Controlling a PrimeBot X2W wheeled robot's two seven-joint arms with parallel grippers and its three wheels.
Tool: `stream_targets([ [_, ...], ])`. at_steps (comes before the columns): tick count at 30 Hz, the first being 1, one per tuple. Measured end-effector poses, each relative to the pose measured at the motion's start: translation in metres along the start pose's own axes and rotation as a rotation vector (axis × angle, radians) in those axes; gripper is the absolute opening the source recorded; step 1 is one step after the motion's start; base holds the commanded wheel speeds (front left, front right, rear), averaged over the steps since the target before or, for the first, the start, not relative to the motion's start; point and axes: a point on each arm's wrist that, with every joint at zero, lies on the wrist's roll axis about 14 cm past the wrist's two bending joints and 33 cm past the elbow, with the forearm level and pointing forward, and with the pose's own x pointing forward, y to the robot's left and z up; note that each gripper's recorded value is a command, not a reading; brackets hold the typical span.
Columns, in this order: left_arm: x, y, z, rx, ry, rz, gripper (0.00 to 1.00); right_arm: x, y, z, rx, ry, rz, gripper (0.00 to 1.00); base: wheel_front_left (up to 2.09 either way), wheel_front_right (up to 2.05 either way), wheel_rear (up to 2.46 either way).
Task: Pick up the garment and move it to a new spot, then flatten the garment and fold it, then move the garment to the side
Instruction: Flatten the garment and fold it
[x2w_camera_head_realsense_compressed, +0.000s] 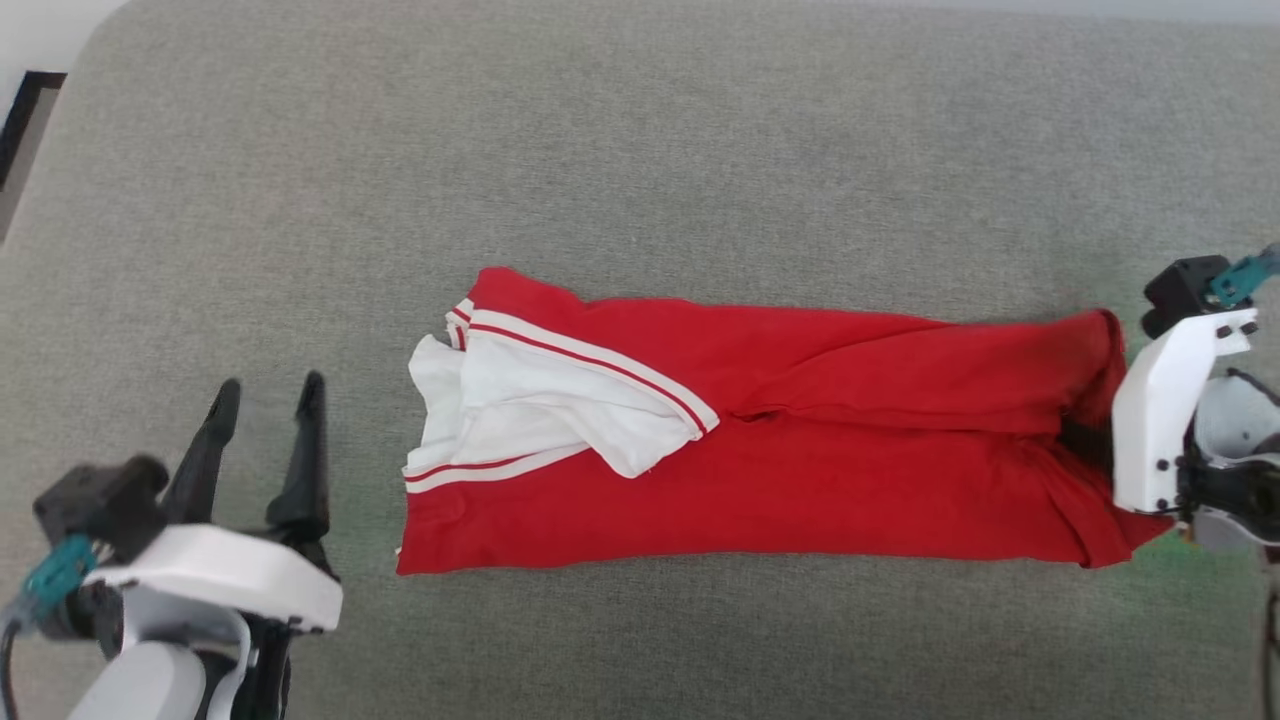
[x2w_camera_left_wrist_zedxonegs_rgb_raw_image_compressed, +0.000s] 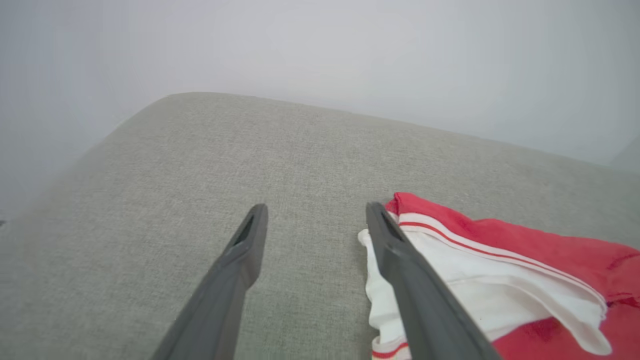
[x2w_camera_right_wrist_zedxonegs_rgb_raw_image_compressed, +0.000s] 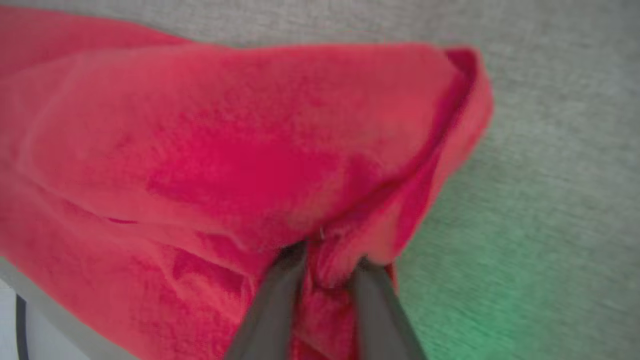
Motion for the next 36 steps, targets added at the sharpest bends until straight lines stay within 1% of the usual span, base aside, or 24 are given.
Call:
stream_targets([
  [3,-0.007,0.007,-0.002,-0.025,-0.025,0.03,1.0,-0.001,0.006,0.004,0.01,-0.02,0.027,0.0,0.0,0.0,0.0],
  [5,-0.011,0.01,-0.004,-0.041,-0.033,0.046,1.0,-0.005,0.007,0.01,0.039,-0.059,0.049,0.0,0.0,0.0,0.0],
  [7,-0.013,0.012,-0.007,-0.047,-0.029,0.052,1.0,-0.008,0.005,0.011,0.043,-0.068,0.047,0.0,0.0,0.0,0.0],
  [11,-0.018,0.012,-0.015,-0.093,-0.025,0.065,1.0,-0.022,-0.006,0.02,0.062,-0.111,0.036,0.0,0.0,0.0,0.0],
  [14,-0.018,0.007,-0.017,-0.119,-0.029,0.058,1.0,-0.037,-0.027,0.023,0.085,-0.139,-0.013,0.0,0.0,0.0,0.0],
  [18,-0.019,0.002,-0.02,-0.128,-0.033,0.056,1.0,-0.058,-0.06,0.027,0.129,-0.181,-0.088,0.0,0.0,0.0,0.0],
  [24,-0.014,-0.002,-0.018,-0.137,-0.054,0.047,1.0,-0.086,-0.109,0.024,0.199,-0.223,-0.209,0.0,0.0,0.0,0.0],
  [26,-0.013,-0.003,-0.018,-0.131,-0.058,0.043,1.0,-0.094,-0.124,0.021,0.205,-0.229,-0.26,0.0,0.0,0.0,0.0],
  [29,-0.011,-0.006,-0.018,-0.138,-0.062,0.038,1.0,-0.103,-0.138,0.021,0.237,-0.25,-0.296,0.0,0.0,0.0,0.0],
  [33,-0.01,-0.009,-0.02,-0.132,-0.061,0.026,1.0,-0.107,-0.14,0.019,0.246,-0.256,-0.304,0.0,0.0,0.0,0.0],
  [36,-0.01,-0.01,-0.021,-0.135,-0.061,0.024,1.0,-0.108,-0.124,0.029,0.237,-0.298,-0.246,0.0,0.0,0.0,0.0],
])
